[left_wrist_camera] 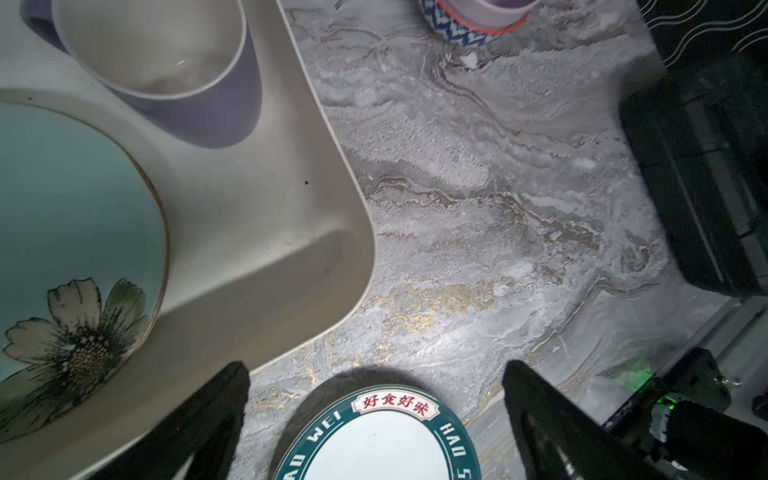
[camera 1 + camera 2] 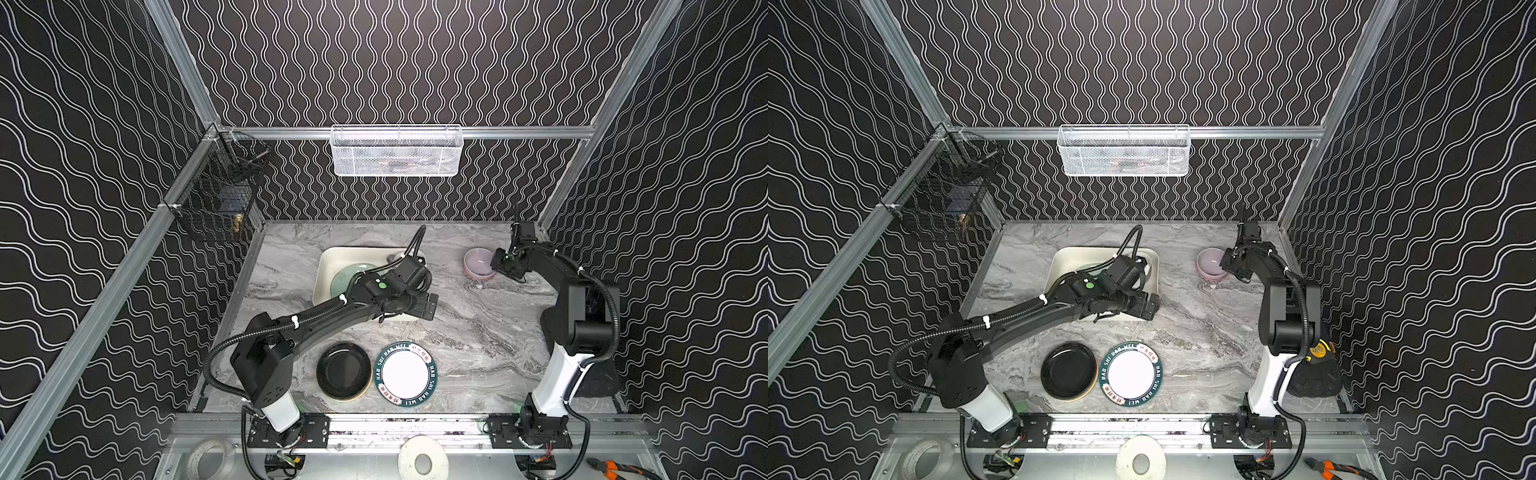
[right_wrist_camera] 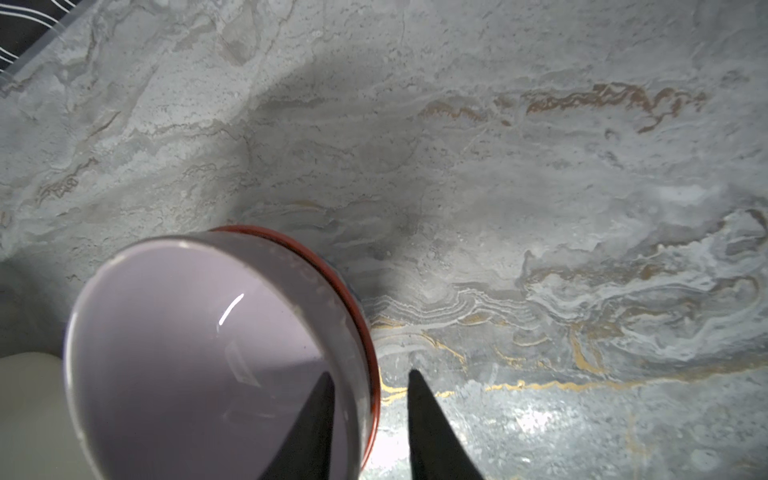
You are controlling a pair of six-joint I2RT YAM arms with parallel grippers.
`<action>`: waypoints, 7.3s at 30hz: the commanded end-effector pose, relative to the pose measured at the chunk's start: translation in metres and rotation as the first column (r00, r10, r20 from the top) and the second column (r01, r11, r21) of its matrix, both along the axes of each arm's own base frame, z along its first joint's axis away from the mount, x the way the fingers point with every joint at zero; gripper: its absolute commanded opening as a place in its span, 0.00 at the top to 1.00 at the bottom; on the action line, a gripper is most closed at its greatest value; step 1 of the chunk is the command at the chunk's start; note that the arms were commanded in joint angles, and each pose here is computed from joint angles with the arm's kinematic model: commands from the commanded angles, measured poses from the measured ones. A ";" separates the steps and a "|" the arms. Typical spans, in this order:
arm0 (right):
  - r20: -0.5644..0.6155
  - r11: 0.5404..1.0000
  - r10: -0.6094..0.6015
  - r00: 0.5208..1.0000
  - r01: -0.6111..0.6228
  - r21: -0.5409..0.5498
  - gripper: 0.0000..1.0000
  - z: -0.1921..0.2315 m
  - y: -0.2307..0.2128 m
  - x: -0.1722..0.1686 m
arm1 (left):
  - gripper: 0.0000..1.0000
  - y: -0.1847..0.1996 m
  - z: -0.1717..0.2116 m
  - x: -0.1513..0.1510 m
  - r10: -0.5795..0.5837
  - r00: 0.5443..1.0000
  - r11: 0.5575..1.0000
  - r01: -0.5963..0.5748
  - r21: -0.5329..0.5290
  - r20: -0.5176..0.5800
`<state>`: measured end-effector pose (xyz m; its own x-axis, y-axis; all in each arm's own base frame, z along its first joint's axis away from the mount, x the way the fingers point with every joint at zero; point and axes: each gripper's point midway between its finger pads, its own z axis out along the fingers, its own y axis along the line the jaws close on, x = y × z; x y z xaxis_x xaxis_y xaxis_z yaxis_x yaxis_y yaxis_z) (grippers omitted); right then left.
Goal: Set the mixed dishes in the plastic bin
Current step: 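Move the right gripper to the lilac bowl atop the red bowl and grasp its rim, then lift the lilac bowl off the red bowl and carry it toward the bin, then lower the lilac bowl into the bin beside the mug with the right gripper, then open the right gripper and lift it out of the lilac bowl, then move the right gripper toward the robot to the green-rimmed white plate, then close the right gripper on the green-rimmed plate's edge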
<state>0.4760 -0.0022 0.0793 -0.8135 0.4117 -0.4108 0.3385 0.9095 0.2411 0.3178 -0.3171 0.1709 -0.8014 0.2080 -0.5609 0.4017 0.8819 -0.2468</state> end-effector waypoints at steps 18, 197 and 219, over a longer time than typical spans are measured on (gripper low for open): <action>0.042 1.000 0.002 0.999 -0.002 -0.002 0.94 0.022 0.000 0.008 | 0.01 -0.018 0.054 0.004 -0.045 0.992 0.988 0.062 -0.143 0.120; -0.023 0.729 0.561 0.828 -0.481 0.486 0.61 -0.041 0.223 -0.348 | 0.09 0.107 -0.095 -0.073 0.198 0.969 0.978 -0.185 0.096 -0.150; -0.037 0.709 0.567 0.823 -0.465 0.530 0.66 -0.059 0.241 -0.342 | 0.32 0.094 -0.130 -0.097 0.157 0.961 0.985 -0.135 0.110 -0.226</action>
